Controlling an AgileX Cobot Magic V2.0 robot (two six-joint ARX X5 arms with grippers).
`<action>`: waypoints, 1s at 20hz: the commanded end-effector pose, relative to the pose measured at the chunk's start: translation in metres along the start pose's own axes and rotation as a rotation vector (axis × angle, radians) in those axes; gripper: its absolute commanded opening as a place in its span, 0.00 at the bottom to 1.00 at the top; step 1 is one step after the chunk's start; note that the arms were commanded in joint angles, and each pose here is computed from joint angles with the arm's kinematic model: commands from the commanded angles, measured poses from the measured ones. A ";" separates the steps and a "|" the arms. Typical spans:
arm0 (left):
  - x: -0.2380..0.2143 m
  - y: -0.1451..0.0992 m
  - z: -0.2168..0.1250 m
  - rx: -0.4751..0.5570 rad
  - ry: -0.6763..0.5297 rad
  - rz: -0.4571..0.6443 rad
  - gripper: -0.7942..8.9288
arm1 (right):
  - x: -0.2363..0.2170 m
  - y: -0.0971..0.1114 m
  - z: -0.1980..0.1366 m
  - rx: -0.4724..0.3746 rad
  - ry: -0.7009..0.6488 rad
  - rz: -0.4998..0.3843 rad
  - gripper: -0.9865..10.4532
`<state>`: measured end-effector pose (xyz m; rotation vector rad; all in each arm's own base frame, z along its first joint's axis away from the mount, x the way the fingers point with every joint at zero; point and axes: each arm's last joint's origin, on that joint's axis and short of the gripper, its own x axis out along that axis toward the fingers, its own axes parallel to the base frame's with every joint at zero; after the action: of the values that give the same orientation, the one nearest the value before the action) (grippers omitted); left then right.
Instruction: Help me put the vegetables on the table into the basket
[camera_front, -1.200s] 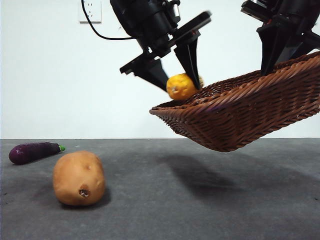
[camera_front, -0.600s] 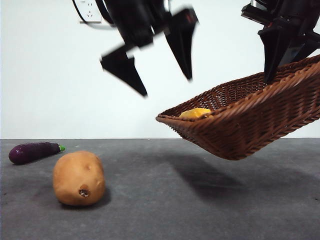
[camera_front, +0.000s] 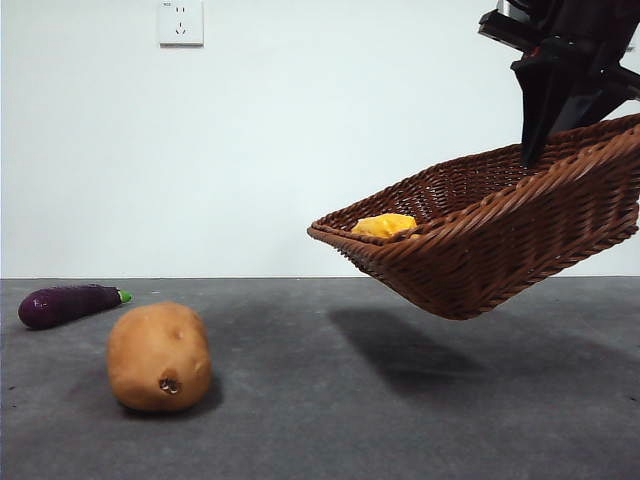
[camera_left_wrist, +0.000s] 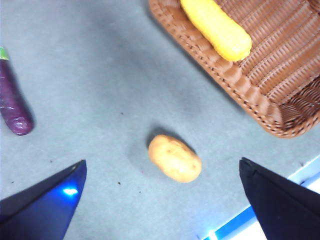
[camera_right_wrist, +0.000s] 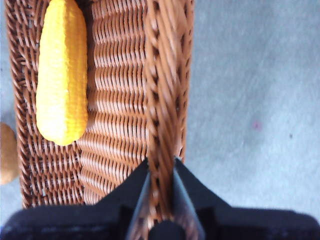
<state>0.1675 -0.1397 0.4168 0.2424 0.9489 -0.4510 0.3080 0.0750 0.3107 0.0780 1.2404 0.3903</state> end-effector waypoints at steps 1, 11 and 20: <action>-0.002 0.000 -0.014 -0.073 0.007 0.000 0.63 | 0.002 -0.003 0.002 -0.005 -0.018 0.013 0.07; 0.110 -0.003 -0.089 -0.381 0.216 0.064 0.63 | -0.002 -0.024 0.010 0.014 -0.093 0.038 0.07; 0.177 -0.014 -0.081 -0.491 0.239 0.044 0.66 | -0.003 -0.030 0.009 -0.017 -0.089 0.047 0.07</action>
<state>0.1903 -0.1669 0.2270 -0.1210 1.2443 -0.1554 0.3213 0.0472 0.3126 0.1069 1.1427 0.4178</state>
